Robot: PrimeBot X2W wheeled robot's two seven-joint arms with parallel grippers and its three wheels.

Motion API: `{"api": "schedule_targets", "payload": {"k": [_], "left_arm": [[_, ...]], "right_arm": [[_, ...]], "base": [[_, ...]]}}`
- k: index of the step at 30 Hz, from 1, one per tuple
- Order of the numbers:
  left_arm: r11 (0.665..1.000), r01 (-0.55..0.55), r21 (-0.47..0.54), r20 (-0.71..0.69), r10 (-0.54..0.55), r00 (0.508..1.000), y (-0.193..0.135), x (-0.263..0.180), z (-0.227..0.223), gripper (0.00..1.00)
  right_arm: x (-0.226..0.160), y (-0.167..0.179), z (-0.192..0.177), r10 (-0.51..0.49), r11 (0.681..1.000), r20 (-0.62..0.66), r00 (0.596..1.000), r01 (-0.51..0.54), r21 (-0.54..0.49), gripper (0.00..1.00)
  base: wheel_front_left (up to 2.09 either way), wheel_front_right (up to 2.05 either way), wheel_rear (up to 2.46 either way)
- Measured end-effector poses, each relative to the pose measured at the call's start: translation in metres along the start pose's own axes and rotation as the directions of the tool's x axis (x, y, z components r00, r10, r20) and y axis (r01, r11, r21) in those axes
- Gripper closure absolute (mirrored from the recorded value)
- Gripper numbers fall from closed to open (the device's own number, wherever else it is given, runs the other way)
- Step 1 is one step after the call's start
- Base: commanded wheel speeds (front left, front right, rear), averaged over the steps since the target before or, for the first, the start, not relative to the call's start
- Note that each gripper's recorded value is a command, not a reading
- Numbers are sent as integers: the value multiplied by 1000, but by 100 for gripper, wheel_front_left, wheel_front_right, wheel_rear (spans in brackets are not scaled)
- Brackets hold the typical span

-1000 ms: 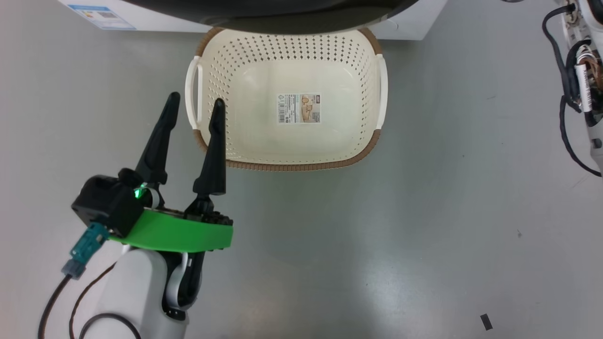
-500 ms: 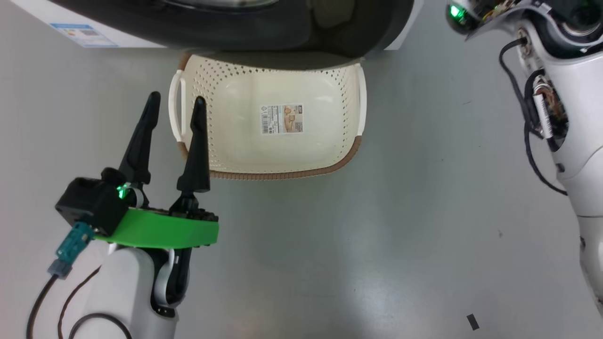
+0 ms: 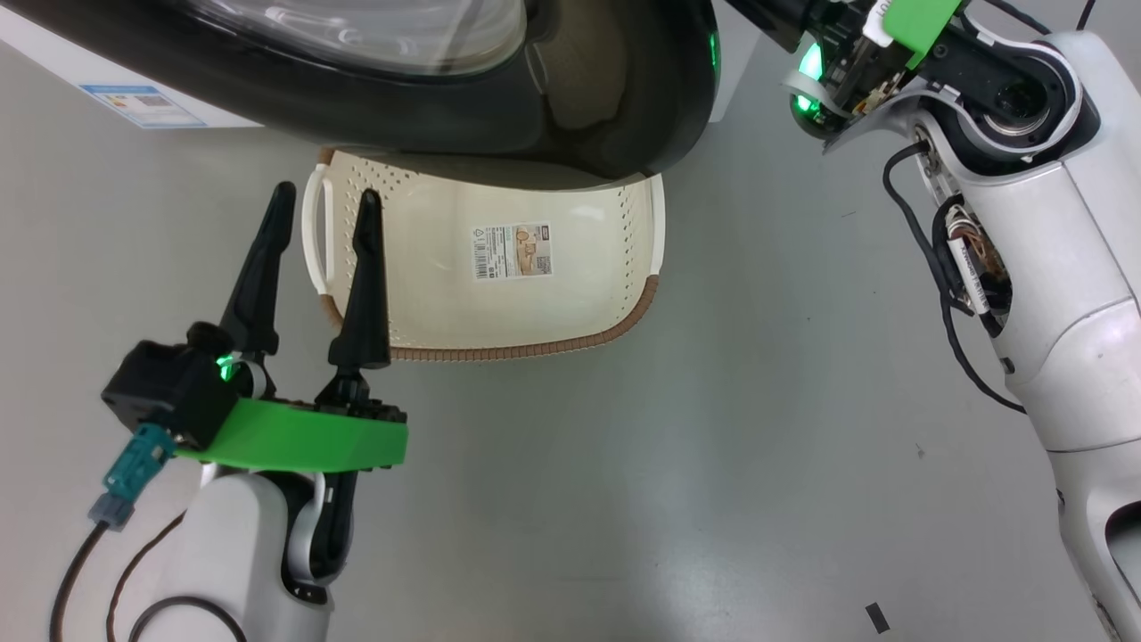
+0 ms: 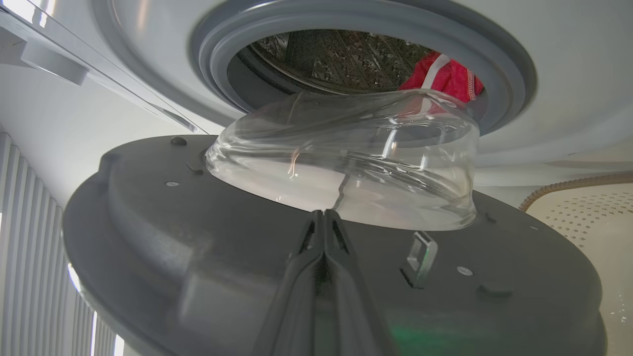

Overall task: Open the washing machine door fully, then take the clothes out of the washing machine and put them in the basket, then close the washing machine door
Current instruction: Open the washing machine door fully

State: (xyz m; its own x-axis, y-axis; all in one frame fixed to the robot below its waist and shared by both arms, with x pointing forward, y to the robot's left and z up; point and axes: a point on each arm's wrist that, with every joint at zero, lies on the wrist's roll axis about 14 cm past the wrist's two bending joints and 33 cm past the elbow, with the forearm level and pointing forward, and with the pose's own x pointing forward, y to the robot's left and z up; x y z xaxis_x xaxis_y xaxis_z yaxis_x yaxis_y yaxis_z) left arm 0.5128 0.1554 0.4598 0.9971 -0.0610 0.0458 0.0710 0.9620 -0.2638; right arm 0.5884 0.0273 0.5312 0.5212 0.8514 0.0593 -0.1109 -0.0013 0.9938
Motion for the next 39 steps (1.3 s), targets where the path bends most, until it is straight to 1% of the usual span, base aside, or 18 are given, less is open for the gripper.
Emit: {"api": "schedule_targets", "payload": {"k": [7,8,9,10,11,15,18,20,22,23,25,28,32,35,37,39], "left_arm": [[1000,-2,0,1,2,1000,0,0,0,0],[1000,-2,1,2,2,1000,1,0,1,0],[1000,-2,1,3,2,1000,0,0,2,0],[1000,-3,1,4,3,1000,1,-1,2,0],[1000,-5,-4,4,5,1000,1,-1,2,0],[1000,-16,-21,-10,16,1000,3,-6,-1,0],[1000,-17,-23,-6,17,1000,3,-6,0,0],[999,-18,-27,-5,18,1000,3,-6,0,0],[999,-19,-29,-1,19,1000,3,-6,1,0],[999,-19,-32,0,19,1000,3,-6,2,0],[999,-16,-33,5,16,1000,2,-5,3,0],[999,-13,-35,6,13,1000,1,-5,4,0],[999,-15,-36,16,16,1000,1,-5,7,0],[999,-14,-37,22,15,1000,0,-6,10,0],[999,-15,-38,16,16,1000,0,-8,8,0],[999,-13,-37,16,14,1000,0,-8,7,0]], "right_arm": [[-1,-5,5,-17,1000,46,999,17,3,100],[-1,-6,7,-23,1000,55,998,24,-9,71],[-1,-5,8,-26,999,65,998,27,-17,59],[-1,-4,9,-25,999,77,997,27,-22,35],[-2,-2,13,-21,999,96,995,23,-23,0],[-10,9,31,4,998,192,981,7,-57,0],[-21,5,44,-8,993,284,959,41,-108,0],[-29,-1,50,-31,983,330,943,88,-159,0],[-38,-5,57,-45,963,381,923,141,-229,0],[-42,-5,59,-41,952,404,914,158,-261,0],[-48,-4,62,-24,944,452,892,169,-282,0],[-57,-12,60,-27,908,507,862,234,-349,0],[-76,-27,60,-43,853,576,816,330,-404,0],[-85,-34,56,-40,813,607,794,379,-442,0],[-91,-38,53,-34,776,619,784,411,-478,0],[-98,-44,51,-34,753,633,774,436,-493,0]], "base": [[0,0,0],[0,0,0],[0,0,0],[0,0,0],[0,0,0],[0,0,0],[0,0,0],[0,0,0],[0,0,0],[0,0,0],[0,0,0],[0,0,0],[0,0,0],[0,0,0],[0,0,0],[0,0,0]]}}
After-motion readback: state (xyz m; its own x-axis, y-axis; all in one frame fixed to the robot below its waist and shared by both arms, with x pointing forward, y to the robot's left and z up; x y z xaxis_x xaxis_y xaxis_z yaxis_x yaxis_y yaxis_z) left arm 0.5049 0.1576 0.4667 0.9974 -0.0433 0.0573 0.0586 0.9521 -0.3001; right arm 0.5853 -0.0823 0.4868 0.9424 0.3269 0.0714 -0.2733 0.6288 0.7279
